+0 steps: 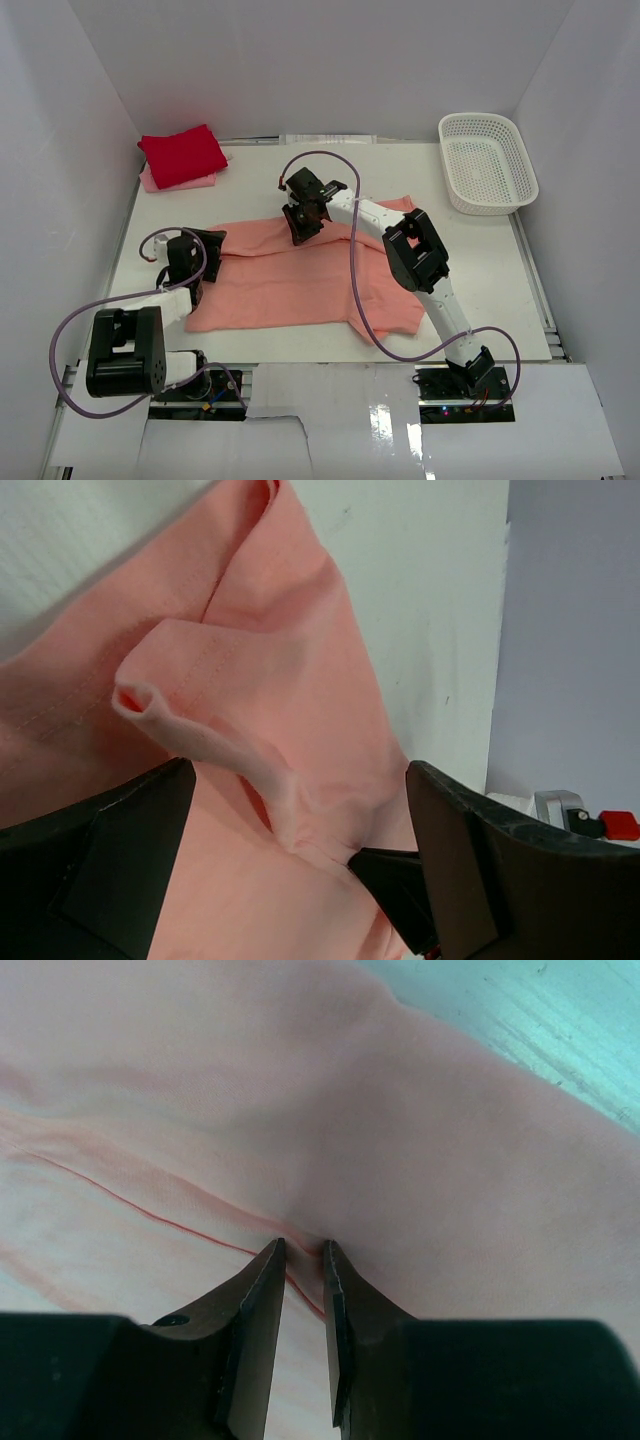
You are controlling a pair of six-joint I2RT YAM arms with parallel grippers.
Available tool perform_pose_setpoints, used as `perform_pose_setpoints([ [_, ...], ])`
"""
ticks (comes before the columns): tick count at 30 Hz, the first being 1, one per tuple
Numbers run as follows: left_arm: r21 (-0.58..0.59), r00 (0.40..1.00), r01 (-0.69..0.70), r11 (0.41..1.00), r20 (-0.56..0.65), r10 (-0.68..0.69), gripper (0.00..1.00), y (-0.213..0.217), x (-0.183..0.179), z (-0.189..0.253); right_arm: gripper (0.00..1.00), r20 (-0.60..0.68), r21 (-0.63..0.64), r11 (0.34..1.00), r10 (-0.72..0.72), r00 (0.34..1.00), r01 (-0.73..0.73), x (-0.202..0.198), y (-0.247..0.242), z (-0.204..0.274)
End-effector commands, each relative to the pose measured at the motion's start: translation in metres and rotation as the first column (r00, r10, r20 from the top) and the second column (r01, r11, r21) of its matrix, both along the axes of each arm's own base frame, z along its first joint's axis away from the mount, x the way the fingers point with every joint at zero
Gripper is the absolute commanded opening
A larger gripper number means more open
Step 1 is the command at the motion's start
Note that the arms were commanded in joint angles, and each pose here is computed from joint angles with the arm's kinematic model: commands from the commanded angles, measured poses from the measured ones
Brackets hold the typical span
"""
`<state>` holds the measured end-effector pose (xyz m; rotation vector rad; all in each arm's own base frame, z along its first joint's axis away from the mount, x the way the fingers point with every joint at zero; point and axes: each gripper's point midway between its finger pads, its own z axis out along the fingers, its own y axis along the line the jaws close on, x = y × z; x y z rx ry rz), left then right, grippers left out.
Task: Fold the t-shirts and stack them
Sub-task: Fold the flattened tshirt in 1/3 of the way
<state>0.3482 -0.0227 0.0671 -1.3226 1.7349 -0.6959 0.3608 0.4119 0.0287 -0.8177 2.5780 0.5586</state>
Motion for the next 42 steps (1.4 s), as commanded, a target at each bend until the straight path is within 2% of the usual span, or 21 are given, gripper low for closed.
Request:
perform_pose_setpoints([
  [1,0.01,1.0,0.0,1.0,-0.018,0.0,0.97,0.001,0.004,0.003,0.28,-0.051,-0.063,0.998,0.012,0.999,-0.015,-0.02,-0.009,-0.02],
  [6,0.053,0.999,-0.043,0.998,-0.018,0.044,0.96,0.012,0.007,0.003,0.28,-0.049,-0.065,0.998,0.01,0.999,-0.014,-0.02,-0.009,-0.019],
  [15,0.067,0.996,-0.07,0.995,-0.049,0.074,0.88,0.031,0.015,-0.005,0.27,-0.051,-0.073,0.997,0.011,0.999,-0.015,-0.022,-0.012,-0.021],
  [20,0.062,0.994,-0.069,0.996,-0.077,0.073,0.74,0.035,0.015,-0.016,0.27,-0.052,-0.072,0.997,0.012,0.999,-0.016,-0.022,-0.012,-0.021],
  [24,0.061,0.995,-0.073,0.995,-0.06,0.077,0.67,0.038,0.017,-0.018,0.27,-0.048,-0.072,0.997,0.012,0.999,-0.016,-0.021,-0.012,-0.019],
  [29,0.087,0.997,-0.068,0.994,-0.037,0.071,0.52,0.042,0.02,-0.013,0.27,-0.046,-0.075,0.997,0.014,0.999,-0.017,-0.022,-0.013,-0.018],
  [38,0.205,0.998,-0.059,0.977,0.01,0.058,0.45,0.057,0.026,0.007,0.27,-0.049,-0.074,0.997,0.015,0.999,-0.018,-0.022,-0.013,-0.019],
  [42,0.212,0.998,-0.055,0.976,0.006,0.055,0.43,0.059,0.027,0.005,0.27,-0.048,-0.081,0.997,0.015,0.999,-0.019,-0.023,-0.015,-0.02],
])
